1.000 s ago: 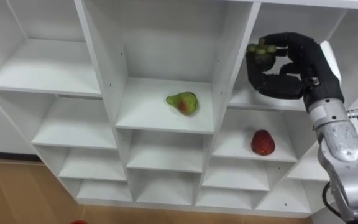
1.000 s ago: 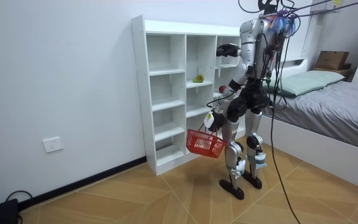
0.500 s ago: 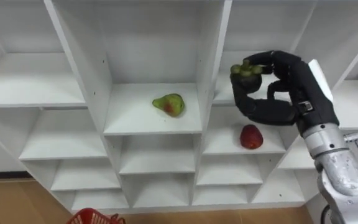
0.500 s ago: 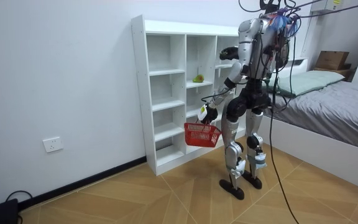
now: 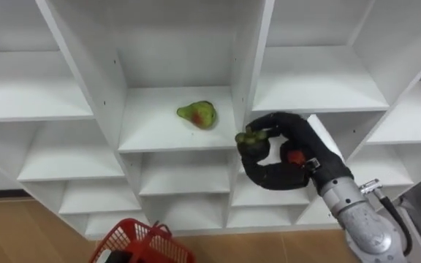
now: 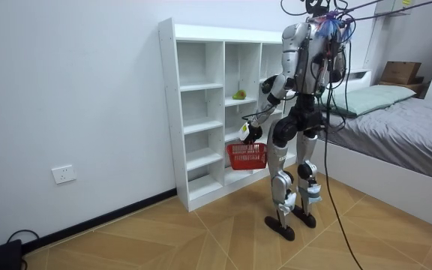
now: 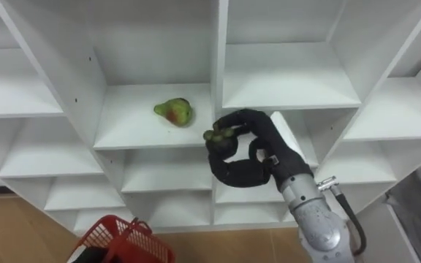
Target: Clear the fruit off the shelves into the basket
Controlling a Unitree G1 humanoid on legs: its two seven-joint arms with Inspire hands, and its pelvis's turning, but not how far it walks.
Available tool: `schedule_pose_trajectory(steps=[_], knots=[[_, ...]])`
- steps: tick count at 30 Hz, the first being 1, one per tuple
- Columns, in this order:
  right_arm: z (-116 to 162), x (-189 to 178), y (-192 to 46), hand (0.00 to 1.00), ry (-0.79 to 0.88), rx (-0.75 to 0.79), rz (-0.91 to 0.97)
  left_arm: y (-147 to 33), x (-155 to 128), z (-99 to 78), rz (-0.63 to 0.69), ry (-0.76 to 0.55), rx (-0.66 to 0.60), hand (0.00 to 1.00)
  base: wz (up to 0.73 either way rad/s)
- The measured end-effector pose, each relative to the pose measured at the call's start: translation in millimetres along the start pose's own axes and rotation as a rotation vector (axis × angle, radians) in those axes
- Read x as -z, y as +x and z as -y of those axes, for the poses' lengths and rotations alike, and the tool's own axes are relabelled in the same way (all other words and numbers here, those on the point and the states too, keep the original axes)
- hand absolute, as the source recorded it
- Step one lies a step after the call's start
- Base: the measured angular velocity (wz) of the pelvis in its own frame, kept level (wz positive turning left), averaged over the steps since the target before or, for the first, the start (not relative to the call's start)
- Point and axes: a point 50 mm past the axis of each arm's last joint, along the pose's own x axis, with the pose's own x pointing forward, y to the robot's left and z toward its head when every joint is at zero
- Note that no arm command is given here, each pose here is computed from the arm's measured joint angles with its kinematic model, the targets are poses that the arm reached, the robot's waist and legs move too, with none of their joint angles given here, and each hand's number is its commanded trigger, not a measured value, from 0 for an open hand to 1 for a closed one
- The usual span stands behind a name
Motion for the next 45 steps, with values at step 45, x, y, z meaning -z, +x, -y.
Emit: schedule_pose_trajectory(steps=[45], knots=[[-70,59,10,1.0,-0.13,-0.312,-0.229,2.6,-108,14.4,0.431,-0.004,0.127,1.0,0.03]])
